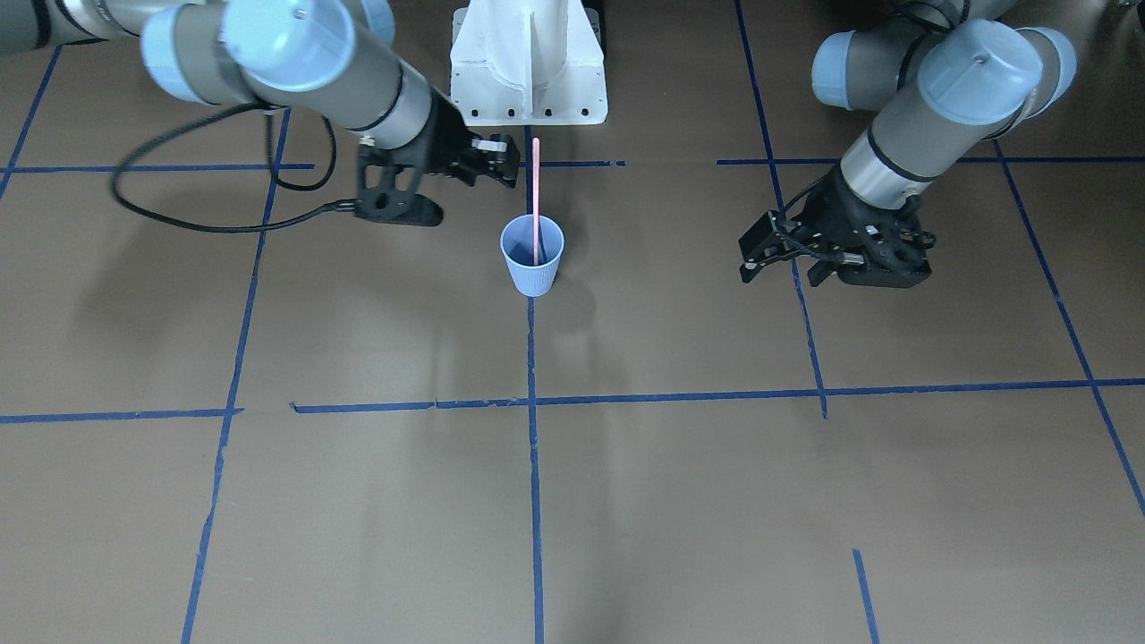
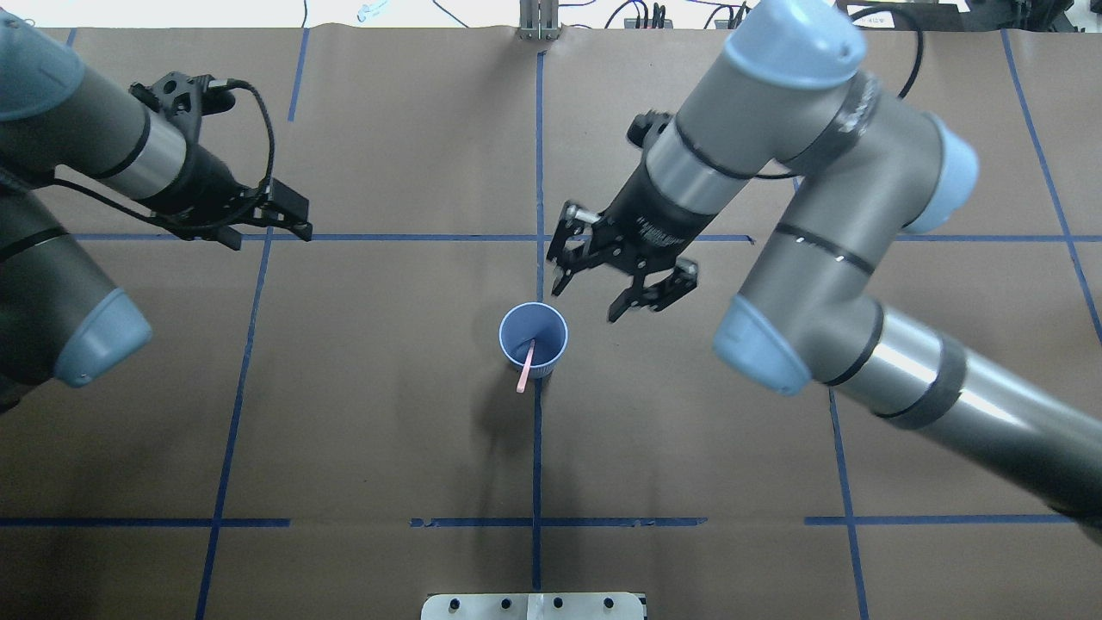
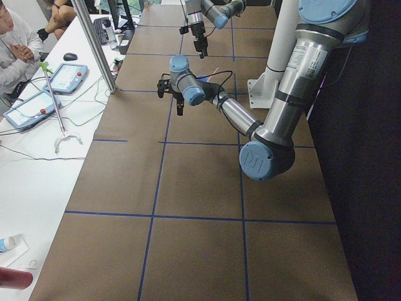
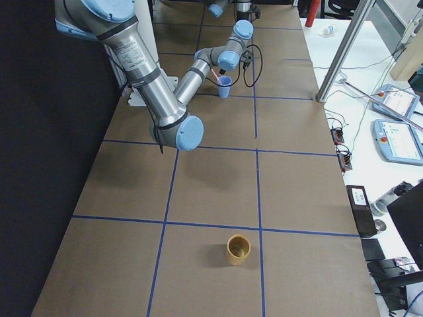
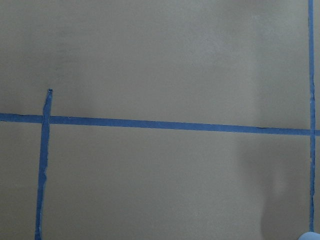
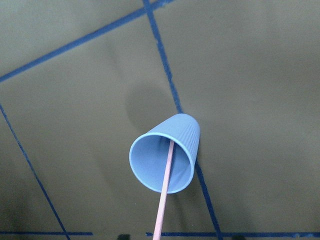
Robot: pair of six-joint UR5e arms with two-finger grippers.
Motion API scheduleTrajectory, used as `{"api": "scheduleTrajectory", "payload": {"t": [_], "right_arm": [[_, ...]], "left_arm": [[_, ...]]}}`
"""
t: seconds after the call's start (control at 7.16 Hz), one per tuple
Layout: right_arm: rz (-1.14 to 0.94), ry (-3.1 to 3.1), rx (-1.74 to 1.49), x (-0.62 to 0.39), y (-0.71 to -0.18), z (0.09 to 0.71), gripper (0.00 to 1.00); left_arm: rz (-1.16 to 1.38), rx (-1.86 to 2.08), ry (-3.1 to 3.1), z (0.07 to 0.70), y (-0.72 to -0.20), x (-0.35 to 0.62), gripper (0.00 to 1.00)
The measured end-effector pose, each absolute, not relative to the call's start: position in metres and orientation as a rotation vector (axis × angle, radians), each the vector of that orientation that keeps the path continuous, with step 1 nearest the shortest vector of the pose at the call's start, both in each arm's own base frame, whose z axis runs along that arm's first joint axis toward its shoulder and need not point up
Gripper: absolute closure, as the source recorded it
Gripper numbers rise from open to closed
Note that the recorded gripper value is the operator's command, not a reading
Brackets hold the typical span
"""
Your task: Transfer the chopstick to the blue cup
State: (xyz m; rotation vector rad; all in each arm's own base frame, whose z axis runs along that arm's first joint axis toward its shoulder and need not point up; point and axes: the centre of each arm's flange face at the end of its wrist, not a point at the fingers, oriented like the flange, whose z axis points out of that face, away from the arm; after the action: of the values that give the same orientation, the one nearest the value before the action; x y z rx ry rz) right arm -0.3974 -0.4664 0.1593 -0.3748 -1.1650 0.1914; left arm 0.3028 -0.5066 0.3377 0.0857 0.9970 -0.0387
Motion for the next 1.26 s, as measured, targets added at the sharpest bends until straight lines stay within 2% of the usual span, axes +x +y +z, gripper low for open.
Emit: {"api": "scheduleTrajectory", "payload": {"t": [0.28,0.7,0.98,1.26], "right_arm": [[0.243,-1.179,-0.232,-0.289,-0.493,0.210,0.00],[0.082,-0.966,0.078,-0.160,-0.515,0.380,0.00],[-0.011,-0.858,0.151,-0.083,-0.500,0.463,0.00],[-0.075,-0.803,0.186,-0.013,-0.469,0.523,0.00]], "left_arm": [[0.084,0.135,0.914,0.412,-0.500,0.245,0.01],[0.228,0.193,0.834,0.514,-0.492,0.118,0.01],[0.277,0.210,0.791,0.562,-0.491,0.061,0.01],[0.285,0.195,0.778,0.584,-0.489,0.044,0.00]]}}
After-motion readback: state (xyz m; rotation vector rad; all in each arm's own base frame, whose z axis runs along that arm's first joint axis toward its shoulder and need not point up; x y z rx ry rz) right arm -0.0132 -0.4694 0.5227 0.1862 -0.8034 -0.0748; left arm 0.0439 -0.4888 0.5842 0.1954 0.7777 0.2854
